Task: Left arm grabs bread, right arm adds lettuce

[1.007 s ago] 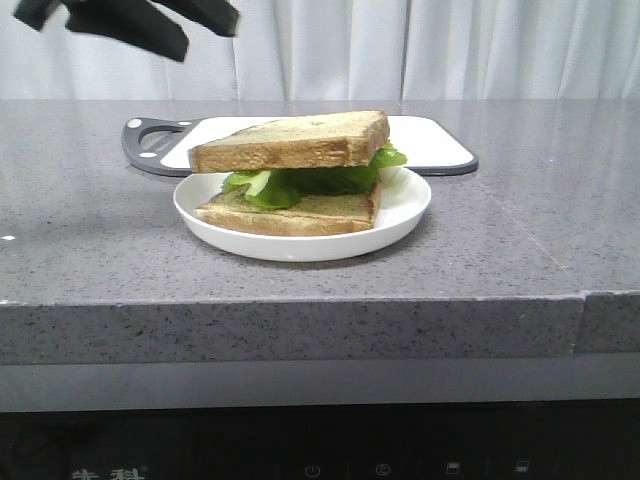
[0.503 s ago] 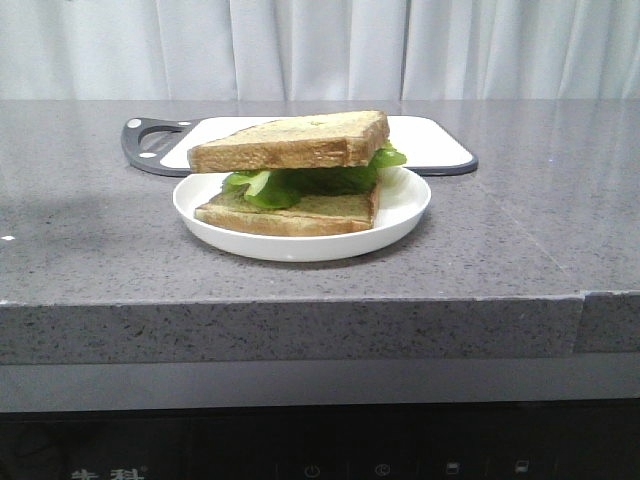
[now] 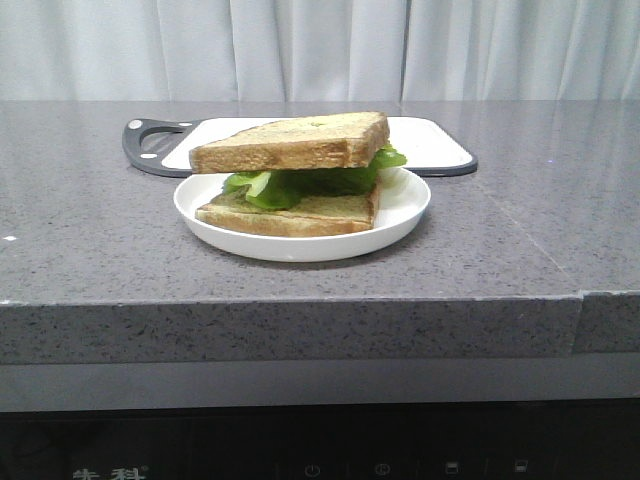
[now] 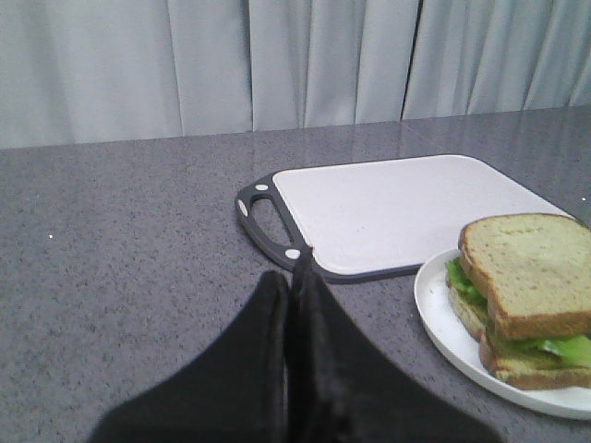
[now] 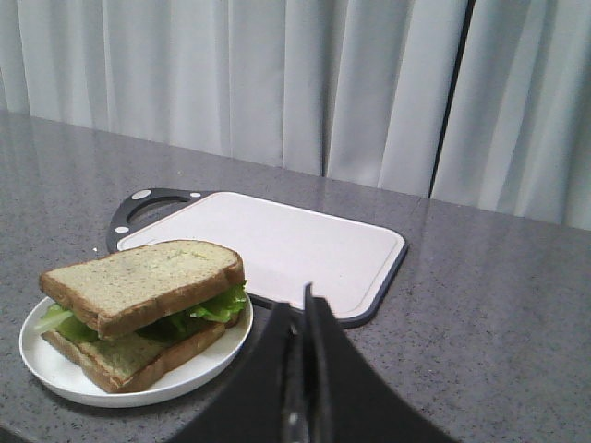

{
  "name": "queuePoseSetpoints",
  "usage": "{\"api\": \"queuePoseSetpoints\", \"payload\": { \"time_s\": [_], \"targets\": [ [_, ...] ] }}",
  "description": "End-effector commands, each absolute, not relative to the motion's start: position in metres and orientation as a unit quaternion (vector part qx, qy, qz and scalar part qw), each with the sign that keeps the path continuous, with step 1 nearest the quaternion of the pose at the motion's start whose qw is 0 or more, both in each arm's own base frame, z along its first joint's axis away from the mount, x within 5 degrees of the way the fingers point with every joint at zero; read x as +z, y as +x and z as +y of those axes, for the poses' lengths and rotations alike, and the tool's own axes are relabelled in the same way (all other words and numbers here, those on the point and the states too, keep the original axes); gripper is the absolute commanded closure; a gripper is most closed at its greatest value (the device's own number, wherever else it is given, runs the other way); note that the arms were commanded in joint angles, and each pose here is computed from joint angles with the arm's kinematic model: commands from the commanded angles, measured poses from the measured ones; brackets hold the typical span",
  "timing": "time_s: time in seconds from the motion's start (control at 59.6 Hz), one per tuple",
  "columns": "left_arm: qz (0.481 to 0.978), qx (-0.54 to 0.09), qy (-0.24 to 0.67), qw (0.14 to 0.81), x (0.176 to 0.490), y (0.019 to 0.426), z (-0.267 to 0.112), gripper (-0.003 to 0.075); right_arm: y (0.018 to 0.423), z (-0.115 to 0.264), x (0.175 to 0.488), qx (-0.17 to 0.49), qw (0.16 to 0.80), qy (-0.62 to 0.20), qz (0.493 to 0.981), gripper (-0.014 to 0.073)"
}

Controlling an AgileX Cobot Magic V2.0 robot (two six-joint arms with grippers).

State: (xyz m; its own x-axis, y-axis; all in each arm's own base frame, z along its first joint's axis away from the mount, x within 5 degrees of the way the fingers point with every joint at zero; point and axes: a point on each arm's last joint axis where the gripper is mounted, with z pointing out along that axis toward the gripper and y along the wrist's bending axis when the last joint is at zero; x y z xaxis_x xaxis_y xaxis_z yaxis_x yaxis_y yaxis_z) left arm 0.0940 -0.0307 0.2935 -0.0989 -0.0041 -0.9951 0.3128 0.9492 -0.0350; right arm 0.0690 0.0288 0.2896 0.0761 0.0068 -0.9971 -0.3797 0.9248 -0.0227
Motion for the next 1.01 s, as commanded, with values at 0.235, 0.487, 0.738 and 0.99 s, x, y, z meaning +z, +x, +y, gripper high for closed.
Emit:
{"api": "queuePoseSetpoints", "payload": {
  "time_s": [0.235, 0.487, 0.738, 0.99],
  "targets": [
    [0.665, -0.122, 0.060, 0.734, 0.292, 0.069, -0.018, 0.0741, 0.059, 0.022, 0.299, 0.132, 0.763, -0.117, 0.621, 0.0657],
    [0.665, -0.122, 0.060, 0.734, 0.292, 0.069, -0.018, 0.0741, 0.059, 0.022, 0.299, 0.132, 0.763, -0.117, 0.621, 0.0657],
    [0.665, -0.122, 0.060, 0.734, 0.292, 0.069, -0.018, 0.0741, 0.059, 0.022, 0.299, 0.132, 0.763, -0.117, 0.621, 0.0657],
    [0.670, -0.094, 0.081, 0.732, 0.286, 0.069, -0.018, 0.0741, 0.059, 0.022, 0.299, 0.132, 0.763, -0.117, 0.621, 0.0657]
  ]
}}
